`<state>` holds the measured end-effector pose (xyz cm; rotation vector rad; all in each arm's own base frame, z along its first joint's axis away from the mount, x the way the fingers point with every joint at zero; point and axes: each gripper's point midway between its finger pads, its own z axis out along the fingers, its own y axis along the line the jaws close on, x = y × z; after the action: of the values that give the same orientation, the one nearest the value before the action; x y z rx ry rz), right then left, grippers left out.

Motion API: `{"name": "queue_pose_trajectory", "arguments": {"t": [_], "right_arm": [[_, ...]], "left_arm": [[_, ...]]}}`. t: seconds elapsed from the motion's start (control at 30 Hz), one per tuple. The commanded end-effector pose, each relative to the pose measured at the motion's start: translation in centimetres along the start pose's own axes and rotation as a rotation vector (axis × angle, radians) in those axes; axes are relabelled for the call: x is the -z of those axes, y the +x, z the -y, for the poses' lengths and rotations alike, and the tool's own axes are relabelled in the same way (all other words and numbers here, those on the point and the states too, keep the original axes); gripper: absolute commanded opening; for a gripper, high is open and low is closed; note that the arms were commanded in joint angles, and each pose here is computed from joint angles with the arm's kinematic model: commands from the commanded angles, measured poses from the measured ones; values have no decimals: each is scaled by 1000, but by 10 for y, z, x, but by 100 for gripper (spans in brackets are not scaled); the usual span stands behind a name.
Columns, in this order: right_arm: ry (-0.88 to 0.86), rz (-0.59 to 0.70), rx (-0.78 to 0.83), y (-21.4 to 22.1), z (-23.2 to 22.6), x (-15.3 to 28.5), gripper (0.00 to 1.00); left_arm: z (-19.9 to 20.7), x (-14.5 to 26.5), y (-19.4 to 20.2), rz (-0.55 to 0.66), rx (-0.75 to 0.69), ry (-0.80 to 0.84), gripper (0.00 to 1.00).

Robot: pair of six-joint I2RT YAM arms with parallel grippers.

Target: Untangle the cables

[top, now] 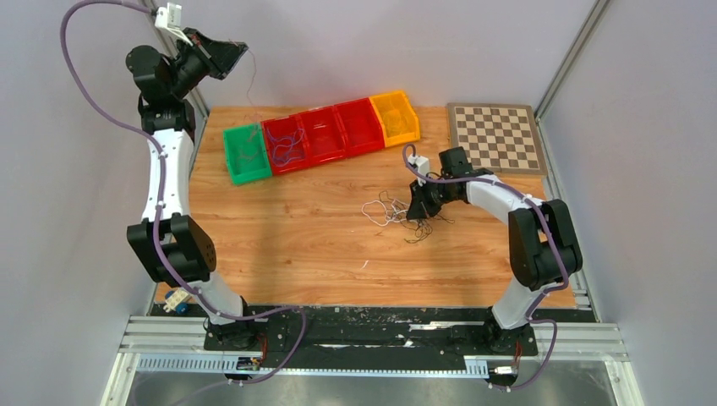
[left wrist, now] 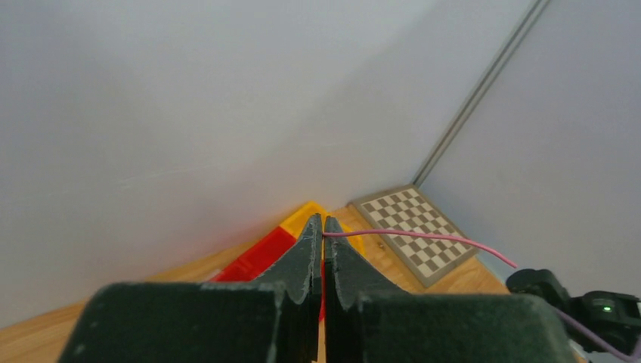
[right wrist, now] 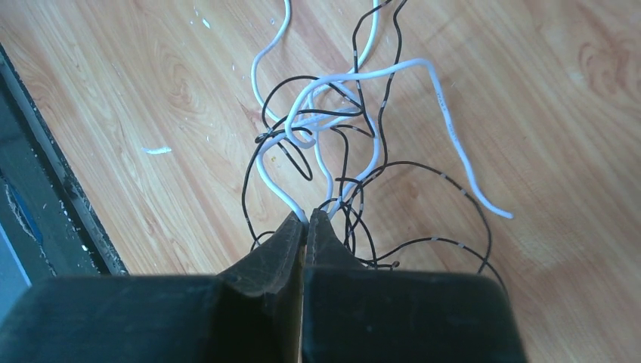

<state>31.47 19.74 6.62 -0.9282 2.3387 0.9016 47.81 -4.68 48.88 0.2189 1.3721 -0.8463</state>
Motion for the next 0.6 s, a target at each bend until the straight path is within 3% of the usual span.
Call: {"name": "queue_pose_trajectory", "arguments": {"t": [0.0,0.2,0.4,0.57], "right_arm": [[-4,54,69,-28,1,9,0],[-19,53,64,-33,2,8,0],[-25,35,69,-32,2,9,0],[-32,21,63,-29,2,9,0]], "left_arm": [[-55,6,23,-41,-59,-101,0],[-129,35,80,-147,-146,-262,0],[-170,53,138,-259,-190,-328,0],[-174,44,122,-217,-190,-330,0]]}}
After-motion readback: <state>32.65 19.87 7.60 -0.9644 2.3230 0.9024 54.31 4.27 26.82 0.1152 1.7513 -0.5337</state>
